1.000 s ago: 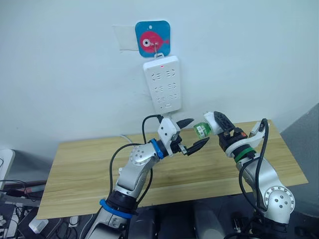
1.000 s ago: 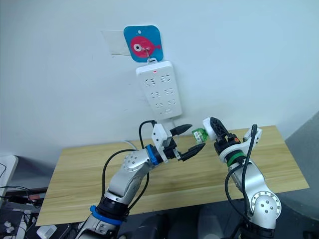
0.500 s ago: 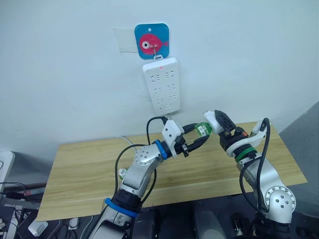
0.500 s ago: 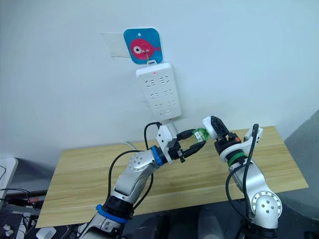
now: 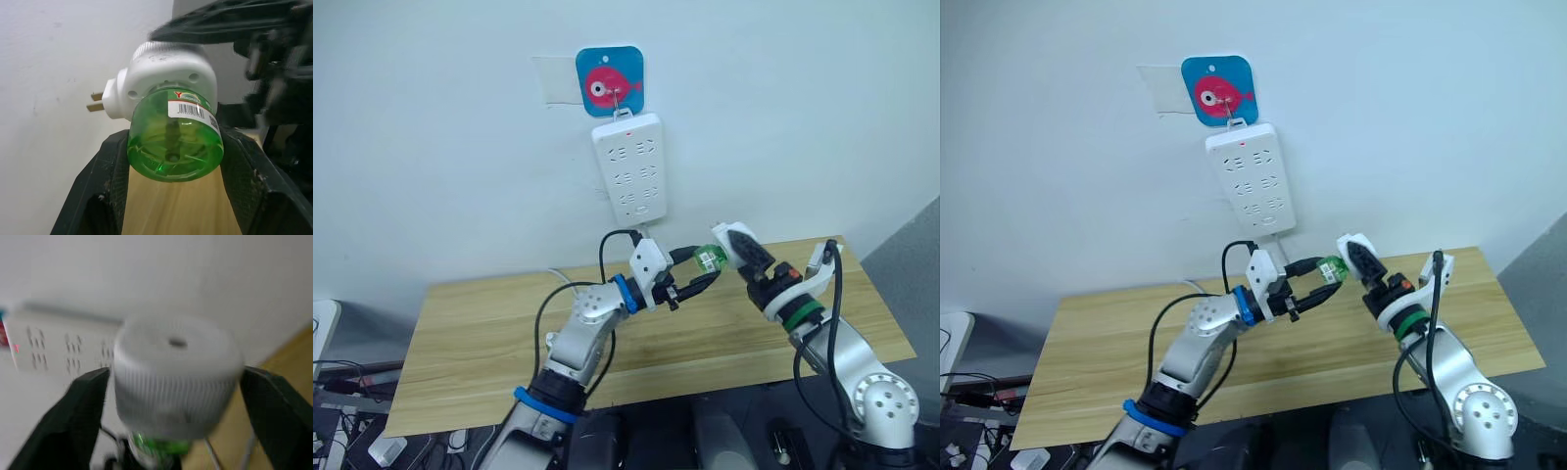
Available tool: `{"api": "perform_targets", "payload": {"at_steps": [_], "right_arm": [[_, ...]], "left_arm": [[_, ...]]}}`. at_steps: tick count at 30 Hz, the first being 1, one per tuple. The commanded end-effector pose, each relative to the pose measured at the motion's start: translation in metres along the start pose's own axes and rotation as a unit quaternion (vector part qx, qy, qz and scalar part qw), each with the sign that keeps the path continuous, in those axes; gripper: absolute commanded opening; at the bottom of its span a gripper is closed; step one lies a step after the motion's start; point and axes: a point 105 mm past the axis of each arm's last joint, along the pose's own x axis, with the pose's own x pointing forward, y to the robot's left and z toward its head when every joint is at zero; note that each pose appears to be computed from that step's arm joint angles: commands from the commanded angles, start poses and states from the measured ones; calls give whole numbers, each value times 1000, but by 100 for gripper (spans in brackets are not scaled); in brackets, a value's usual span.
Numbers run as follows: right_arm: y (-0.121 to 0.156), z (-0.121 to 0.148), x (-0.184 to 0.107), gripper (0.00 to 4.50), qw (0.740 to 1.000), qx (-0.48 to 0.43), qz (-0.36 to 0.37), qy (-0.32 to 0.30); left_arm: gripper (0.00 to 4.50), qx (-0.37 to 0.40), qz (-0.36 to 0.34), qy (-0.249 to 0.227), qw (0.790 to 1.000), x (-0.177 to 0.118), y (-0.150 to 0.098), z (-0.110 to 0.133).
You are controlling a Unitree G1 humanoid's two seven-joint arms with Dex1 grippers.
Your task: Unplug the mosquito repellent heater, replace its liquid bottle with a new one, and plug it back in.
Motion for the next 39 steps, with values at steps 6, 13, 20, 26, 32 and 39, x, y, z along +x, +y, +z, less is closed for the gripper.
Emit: {"api": "perform_targets", "payload": {"at_steps": [6,13,20,26,32,39], "right_arm": [[13,6,-16,446,970,-32,108,214],[18,3,-12,446,924,-24,134,357],[20,4,-15,446,898,-2,139,417],[19,3,-18,446,895,-9,131,427],[19,7,-15,408,900,-8,129,416],[21,11,-14,302,902,-8,136,410]], "left_arm": [[232,58,-134,-8,989,-25,-12,17],[232,71,-179,-1,981,-30,-16,16],[232,92,-180,-8,979,-29,-18,18],[232,105,-170,-12,980,-29,-17,19],[232,110,-171,-10,979,-28,-17,17],[232,109,-178,-12,978,-29,-19,16]]}}
